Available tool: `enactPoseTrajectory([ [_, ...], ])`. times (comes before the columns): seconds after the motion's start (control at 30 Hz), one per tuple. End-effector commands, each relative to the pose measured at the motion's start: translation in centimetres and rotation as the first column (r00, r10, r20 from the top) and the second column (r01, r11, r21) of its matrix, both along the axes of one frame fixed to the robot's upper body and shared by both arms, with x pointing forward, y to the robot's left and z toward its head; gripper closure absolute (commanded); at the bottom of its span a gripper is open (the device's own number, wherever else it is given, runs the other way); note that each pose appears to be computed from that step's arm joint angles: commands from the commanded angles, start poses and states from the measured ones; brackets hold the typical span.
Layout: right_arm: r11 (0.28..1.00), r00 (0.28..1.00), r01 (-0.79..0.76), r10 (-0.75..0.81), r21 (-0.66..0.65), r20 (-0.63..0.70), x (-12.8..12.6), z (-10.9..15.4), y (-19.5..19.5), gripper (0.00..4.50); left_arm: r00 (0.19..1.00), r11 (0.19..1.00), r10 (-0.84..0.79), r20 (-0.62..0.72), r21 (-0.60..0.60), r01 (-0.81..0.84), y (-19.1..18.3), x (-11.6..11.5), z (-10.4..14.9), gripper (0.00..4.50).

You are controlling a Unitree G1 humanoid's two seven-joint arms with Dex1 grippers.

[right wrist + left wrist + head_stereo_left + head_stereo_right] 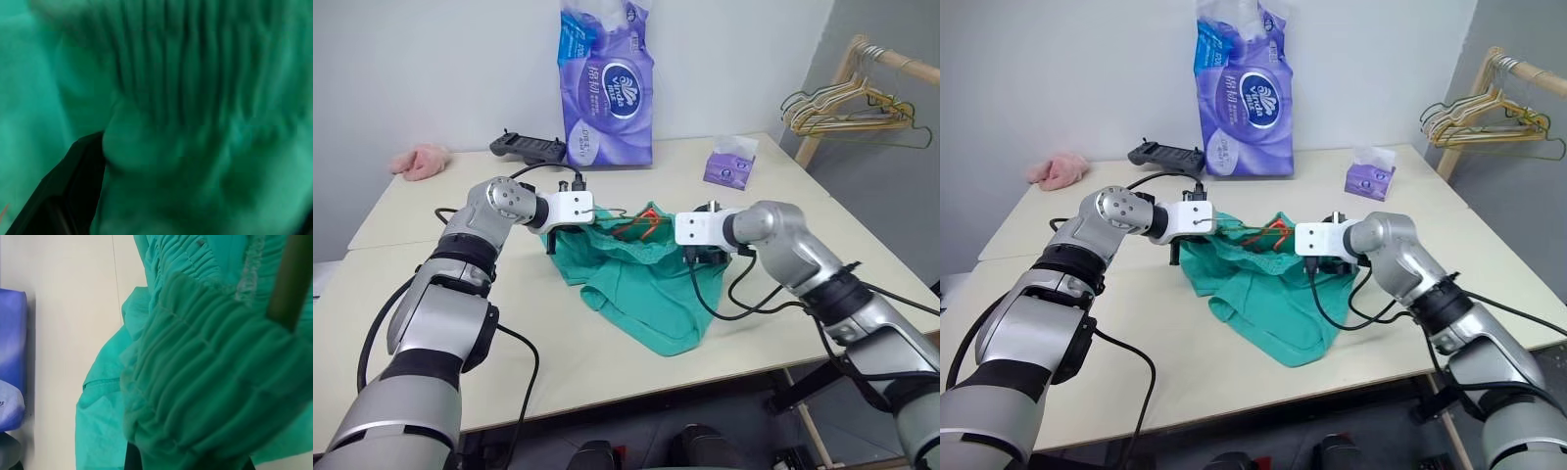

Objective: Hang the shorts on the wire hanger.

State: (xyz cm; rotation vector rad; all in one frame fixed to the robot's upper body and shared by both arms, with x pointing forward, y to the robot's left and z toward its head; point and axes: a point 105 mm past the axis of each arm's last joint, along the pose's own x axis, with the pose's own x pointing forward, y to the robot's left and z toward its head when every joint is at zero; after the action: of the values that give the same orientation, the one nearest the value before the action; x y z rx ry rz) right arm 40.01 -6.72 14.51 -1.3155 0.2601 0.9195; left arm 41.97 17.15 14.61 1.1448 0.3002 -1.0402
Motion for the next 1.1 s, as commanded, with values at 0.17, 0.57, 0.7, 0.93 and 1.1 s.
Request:
enactPoseTrajectory([
  [0.17, 0.998, 0.988, -0.066, 0.062, 0.021, 0.140, 1.5, 4.6, 2.6, 0.24, 0.998, 1.000, -0.013, 0.065, 0.011, 0.012, 0.2, 0.3, 1.6, 4.50],
  [0.57, 0.994, 0.993, -0.107, 0.107, -0.008, 0.046, -0.1, 2.6, 2.8, 1.75, 0.996, 0.999, -0.022, 0.081, 0.029, 0.020, -0.2, 0.5, 1.7, 4.50],
  [0.7, 0.996, 0.996, -0.088, 0.088, 0.006, 0.026, 0.0, 2.2, 2.8, 3.19, 0.996, 0.999, -0.026, 0.090, 0.025, 0.024, -0.6, 0.6, 1.9, 4.50],
  [0.93, 0.999, 0.999, -0.034, 0.033, 0.029, 0.034, 1.1, 2.2, 2.4, 4.47, 0.995, 1.000, -0.028, 0.091, 0.015, 0.027, -0.9, 0.7, 1.9, 4.50],
  [1.1, 0.999, 0.999, -0.002, -0.001, 0.046, 0.051, 1.8, 2.3, 2.0, 4.47, 0.996, 1.000, -0.026, 0.088, 0.006, 0.025, -0.7, 0.6, 1.7, 4.50],
])
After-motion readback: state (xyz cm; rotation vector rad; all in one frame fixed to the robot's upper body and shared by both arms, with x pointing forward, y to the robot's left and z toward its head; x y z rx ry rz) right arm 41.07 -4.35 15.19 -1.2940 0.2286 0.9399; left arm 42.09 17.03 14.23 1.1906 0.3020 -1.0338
